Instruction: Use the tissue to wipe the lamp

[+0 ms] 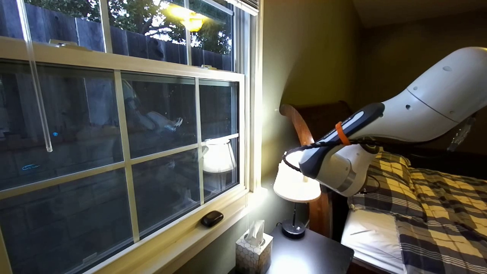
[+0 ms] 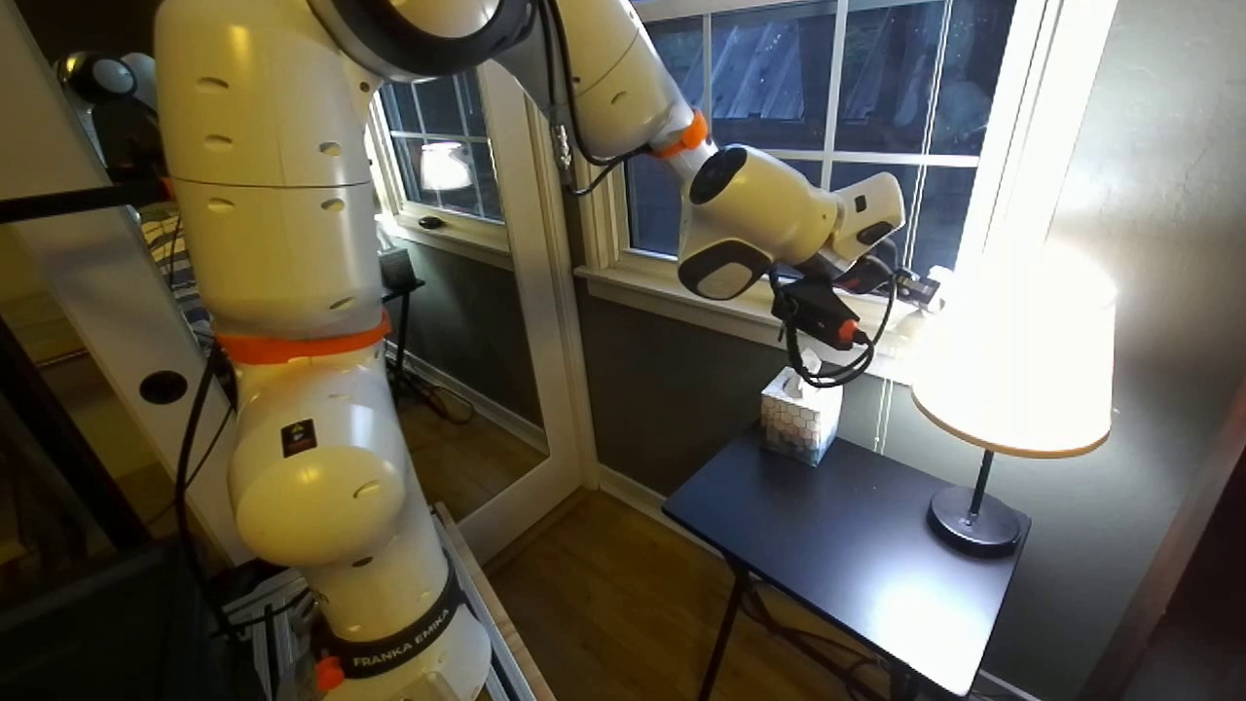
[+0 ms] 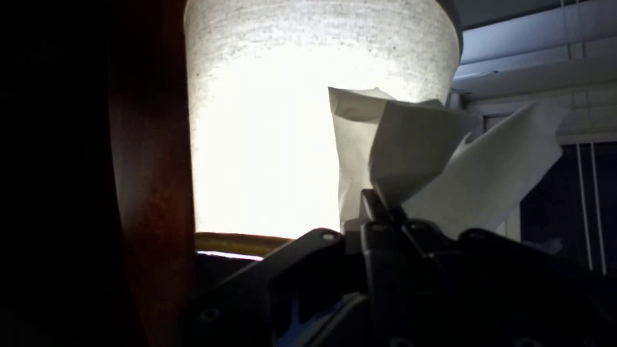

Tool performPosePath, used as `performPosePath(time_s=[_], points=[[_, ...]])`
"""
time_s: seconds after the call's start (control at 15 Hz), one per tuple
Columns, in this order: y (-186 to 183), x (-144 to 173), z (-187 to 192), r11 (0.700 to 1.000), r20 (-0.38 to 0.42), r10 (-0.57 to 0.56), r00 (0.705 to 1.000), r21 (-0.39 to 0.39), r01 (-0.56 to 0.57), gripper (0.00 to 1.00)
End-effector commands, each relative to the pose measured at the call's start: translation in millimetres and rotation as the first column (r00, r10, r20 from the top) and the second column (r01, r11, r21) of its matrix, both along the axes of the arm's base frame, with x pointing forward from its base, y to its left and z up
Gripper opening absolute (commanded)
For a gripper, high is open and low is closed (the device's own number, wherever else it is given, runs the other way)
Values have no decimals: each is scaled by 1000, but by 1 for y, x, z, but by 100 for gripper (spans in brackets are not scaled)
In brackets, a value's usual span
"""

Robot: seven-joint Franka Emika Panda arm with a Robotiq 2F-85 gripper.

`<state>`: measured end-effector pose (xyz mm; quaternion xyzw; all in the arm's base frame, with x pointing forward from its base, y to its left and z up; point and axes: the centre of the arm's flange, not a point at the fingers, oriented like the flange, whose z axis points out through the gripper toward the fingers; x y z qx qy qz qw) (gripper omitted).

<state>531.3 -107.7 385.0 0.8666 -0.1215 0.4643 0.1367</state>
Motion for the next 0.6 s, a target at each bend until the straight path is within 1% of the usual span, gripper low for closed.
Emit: performPosePath(time_s=[0.0,0.27,0.53], points=[[-17,-1,-8,998,-12,-68,998,9,68,0],[-34,-2,-25,992,-61,-122,991,26,124,0],[-44,-3,-51,989,-146,-129,981,50,137,0]])
